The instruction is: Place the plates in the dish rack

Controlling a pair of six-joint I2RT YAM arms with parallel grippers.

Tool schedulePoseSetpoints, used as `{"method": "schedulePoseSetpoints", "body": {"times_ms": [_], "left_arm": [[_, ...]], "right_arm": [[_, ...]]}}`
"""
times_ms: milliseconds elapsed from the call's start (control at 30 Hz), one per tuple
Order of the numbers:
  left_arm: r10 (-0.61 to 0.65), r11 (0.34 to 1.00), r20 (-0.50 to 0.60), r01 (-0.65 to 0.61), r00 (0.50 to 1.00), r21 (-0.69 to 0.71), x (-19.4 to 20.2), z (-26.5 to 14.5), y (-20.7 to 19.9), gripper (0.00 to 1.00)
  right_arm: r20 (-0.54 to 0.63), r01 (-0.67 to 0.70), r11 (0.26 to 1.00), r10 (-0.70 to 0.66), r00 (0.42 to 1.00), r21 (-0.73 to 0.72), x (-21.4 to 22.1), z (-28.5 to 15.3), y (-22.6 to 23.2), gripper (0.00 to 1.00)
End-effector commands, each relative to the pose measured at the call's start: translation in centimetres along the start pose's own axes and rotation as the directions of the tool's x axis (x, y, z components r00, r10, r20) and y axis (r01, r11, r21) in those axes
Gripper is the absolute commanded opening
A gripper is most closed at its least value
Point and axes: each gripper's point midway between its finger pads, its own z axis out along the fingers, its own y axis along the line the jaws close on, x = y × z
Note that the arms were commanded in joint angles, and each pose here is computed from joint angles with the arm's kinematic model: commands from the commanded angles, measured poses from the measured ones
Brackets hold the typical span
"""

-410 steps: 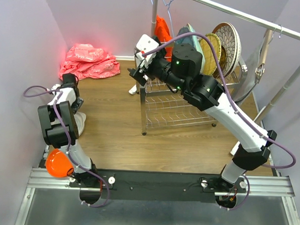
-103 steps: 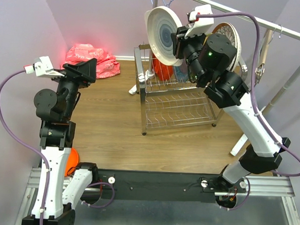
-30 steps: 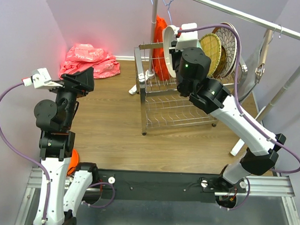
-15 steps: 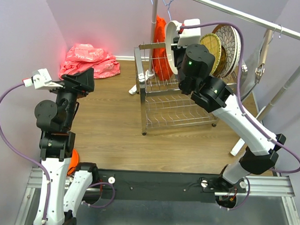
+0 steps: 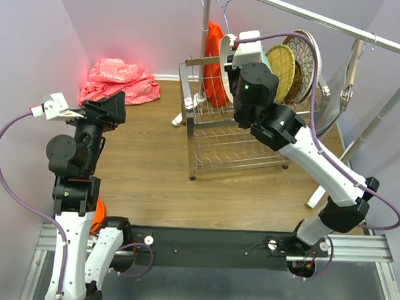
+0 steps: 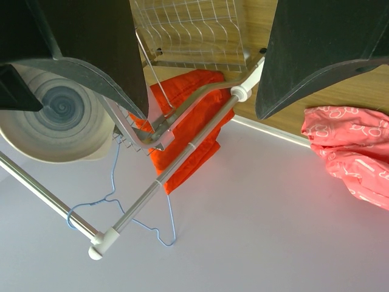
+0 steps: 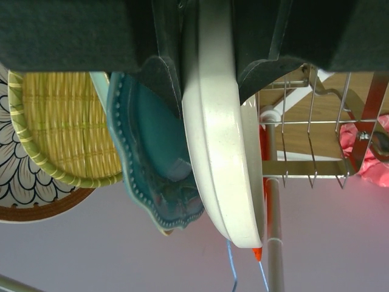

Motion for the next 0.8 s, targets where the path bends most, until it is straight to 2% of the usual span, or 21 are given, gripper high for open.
{"method": "schedulePoseSetpoints", "body": {"times_ms": [0, 200, 767], "left_arm": [[0.011, 1.0, 0.025, -0.011, 1.0, -0.023, -0.4, -0.1, 0.5, 0.8], [0.013, 1.0, 0.022, -0.012, 1.0, -0.027, -0.3, -0.1, 0.6, 0.8], [0.011, 1.0, 0.016, -0.01, 1.0, -0.03, -0.1, -0.2, 0.8, 0.8]], "right_arm": [[0.057, -0.115, 0.992, 0.112, 0.992, 0.053, -1.9, -0.5, -1.7, 0.01], [0.048, -0.096, 0.994, 0.094, 0.994, 0.054, -1.4, -0.5, -1.8, 0.01], [0.026, -0.102, 0.994, 0.1, 0.995, 0.047, -0.4, -0.7, -1.5, 0.18]]}}
